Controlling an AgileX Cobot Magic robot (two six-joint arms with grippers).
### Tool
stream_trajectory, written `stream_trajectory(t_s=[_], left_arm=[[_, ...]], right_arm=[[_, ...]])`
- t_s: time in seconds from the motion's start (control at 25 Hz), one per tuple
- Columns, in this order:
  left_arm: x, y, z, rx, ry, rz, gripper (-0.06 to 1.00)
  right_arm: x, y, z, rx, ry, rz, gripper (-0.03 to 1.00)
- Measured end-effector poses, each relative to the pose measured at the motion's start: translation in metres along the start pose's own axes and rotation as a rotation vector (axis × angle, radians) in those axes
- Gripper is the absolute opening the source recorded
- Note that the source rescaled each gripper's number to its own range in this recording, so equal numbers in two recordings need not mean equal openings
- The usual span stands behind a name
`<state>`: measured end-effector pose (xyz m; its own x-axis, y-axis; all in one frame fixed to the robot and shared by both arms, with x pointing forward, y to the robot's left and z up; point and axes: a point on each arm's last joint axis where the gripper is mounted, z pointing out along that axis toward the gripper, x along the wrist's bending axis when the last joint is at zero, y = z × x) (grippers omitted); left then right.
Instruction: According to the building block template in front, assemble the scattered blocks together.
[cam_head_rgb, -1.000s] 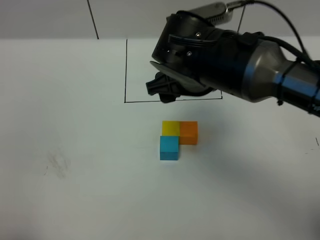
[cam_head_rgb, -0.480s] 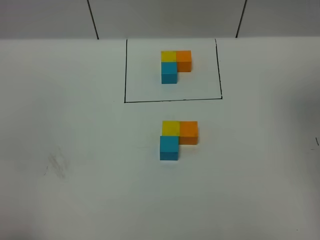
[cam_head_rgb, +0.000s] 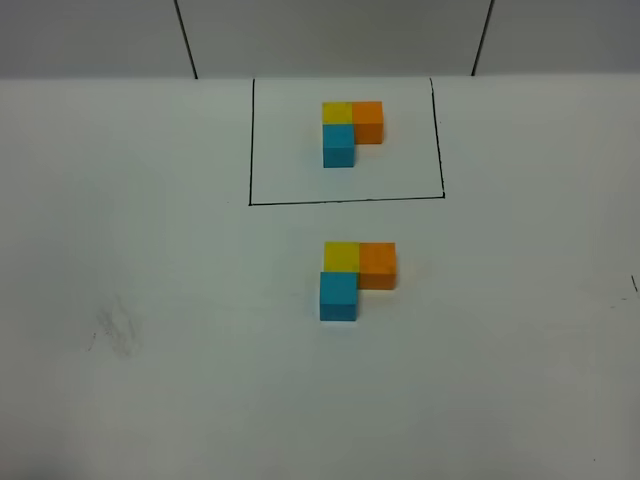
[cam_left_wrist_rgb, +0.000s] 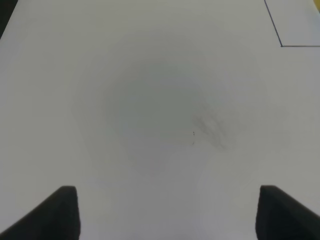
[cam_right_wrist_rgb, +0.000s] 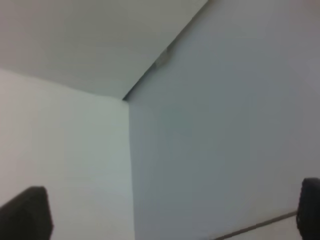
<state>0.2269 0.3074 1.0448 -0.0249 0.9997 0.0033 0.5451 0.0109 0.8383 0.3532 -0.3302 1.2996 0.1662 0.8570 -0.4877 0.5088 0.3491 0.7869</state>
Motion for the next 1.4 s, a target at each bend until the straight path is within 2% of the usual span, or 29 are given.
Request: stream_trajectory(t_s=[0.12, 0.28, 0.4, 0.52, 0.76, 0.92, 1.04, 1.16, 1.4], left_arm=[[0.0, 0.0, 0.0, 0.0, 0.0, 0.0, 0.53], [0.0, 0.0, 0.0, 0.0, 0.0, 0.0, 0.53], [0.0, 0.0, 0.0, 0.0, 0.0, 0.0, 0.53], [0.0, 0.0, 0.0, 0.0, 0.0, 0.0, 0.53], [0.0, 0.0, 0.0, 0.0, 0.0, 0.0, 0.53], [0.0, 0.0, 0.0, 0.0, 0.0, 0.0, 0.53], [0.0, 0.0, 0.0, 0.0, 0.0, 0.0, 0.53], [0.0, 0.0, 0.0, 0.0, 0.0, 0.0, 0.53], [0.0, 0.0, 0.0, 0.0, 0.0, 0.0, 0.53]], right_arm=[[-0.007, -0.022, -0.034, -0.071, 0.012, 0.019, 1.0], [0.001, -0.067, -0.054, -0.079, 0.029, 0.023, 0.98], [0.02, -0.105, -0.061, -0.085, 0.115, 0.046, 0.97], [0.04, -0.137, -0.067, -0.163, 0.206, 0.068, 0.97], [0.076, -0.191, -0.064, -0.296, 0.313, 0.139, 0.96], [0.095, -0.218, -0.053, -0.278, 0.354, 0.191, 0.97], [0.109, -0.227, -0.041, -0.218, 0.414, 0.245, 0.96], [0.119, -0.234, -0.029, -0.172, 0.438, 0.25, 0.96], [0.124, -0.239, -0.025, -0.129, 0.462, 0.249, 0.96]])
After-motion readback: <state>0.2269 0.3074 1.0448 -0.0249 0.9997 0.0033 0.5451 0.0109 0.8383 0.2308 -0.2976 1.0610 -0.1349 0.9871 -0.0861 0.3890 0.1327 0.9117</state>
